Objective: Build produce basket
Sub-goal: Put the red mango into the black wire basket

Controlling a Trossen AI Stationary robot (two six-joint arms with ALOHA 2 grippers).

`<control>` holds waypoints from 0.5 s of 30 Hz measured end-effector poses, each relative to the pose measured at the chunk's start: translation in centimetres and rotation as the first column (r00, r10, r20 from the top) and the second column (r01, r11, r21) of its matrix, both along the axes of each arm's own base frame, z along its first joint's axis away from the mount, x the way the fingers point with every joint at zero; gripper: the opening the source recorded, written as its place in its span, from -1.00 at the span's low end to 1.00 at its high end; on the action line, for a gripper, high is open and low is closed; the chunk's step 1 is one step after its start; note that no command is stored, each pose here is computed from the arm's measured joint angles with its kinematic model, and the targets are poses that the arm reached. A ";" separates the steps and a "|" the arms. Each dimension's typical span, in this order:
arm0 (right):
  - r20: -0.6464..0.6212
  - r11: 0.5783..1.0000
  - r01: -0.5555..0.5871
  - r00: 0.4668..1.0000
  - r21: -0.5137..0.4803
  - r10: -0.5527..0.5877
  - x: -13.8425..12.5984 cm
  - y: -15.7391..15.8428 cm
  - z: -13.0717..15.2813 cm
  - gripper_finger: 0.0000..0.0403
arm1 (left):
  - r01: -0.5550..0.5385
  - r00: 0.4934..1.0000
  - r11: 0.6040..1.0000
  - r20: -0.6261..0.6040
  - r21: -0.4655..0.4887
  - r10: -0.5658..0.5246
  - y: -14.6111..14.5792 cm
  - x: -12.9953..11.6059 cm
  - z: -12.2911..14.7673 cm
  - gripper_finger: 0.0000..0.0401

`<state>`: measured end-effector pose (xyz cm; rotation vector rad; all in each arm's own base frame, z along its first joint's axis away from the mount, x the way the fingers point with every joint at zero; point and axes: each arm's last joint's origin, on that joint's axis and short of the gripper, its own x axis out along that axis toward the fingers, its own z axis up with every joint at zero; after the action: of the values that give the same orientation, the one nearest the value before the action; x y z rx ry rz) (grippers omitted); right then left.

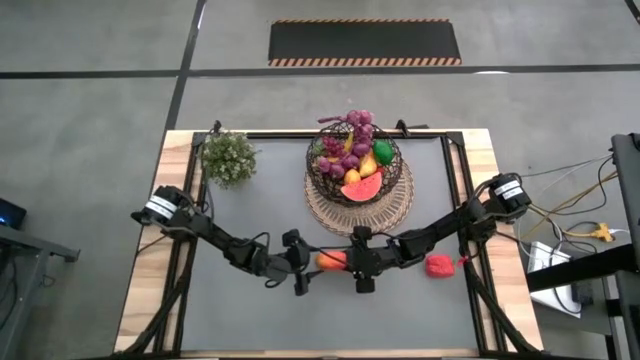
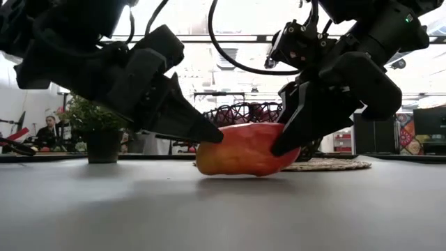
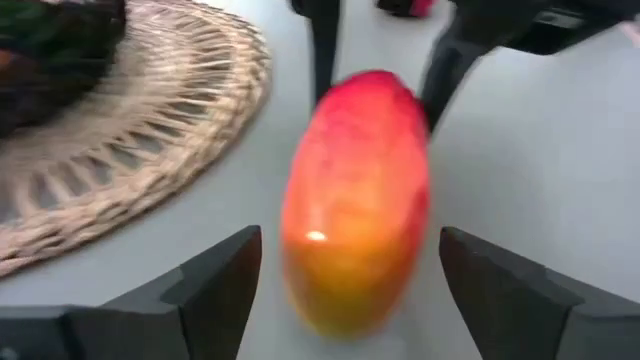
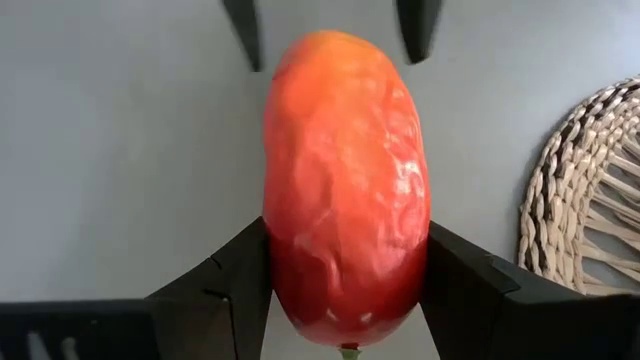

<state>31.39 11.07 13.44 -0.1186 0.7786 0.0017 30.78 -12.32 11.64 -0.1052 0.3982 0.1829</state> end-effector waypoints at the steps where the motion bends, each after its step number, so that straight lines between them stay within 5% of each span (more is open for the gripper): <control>1: 0.000 1.000 0.000 1.000 0.000 0.000 0.0 0.0 0.0 -0.05 | 0.007 1.000 1.000 0.001 -0.005 -0.007 0.0 0.1 -0.2 0.44; 8: 0.000 1.000 0.001 1.000 0.000 -0.001 0.0 0.0 0.0 -0.02 | 0.006 1.000 1.000 -0.013 0.005 -0.006 0.2 0.2 -0.7 0.42; 15: 0.005 1.000 0.020 1.000 0.021 -0.020 0.0 0.0 0.0 0.31 | 0.012 1.000 1.000 -0.013 0.018 -0.011 0.2 0.2 -0.6 0.09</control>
<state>31.43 11.04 13.47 -0.0908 0.7744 -0.0095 30.99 -12.16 11.00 -0.0837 0.4099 0.1759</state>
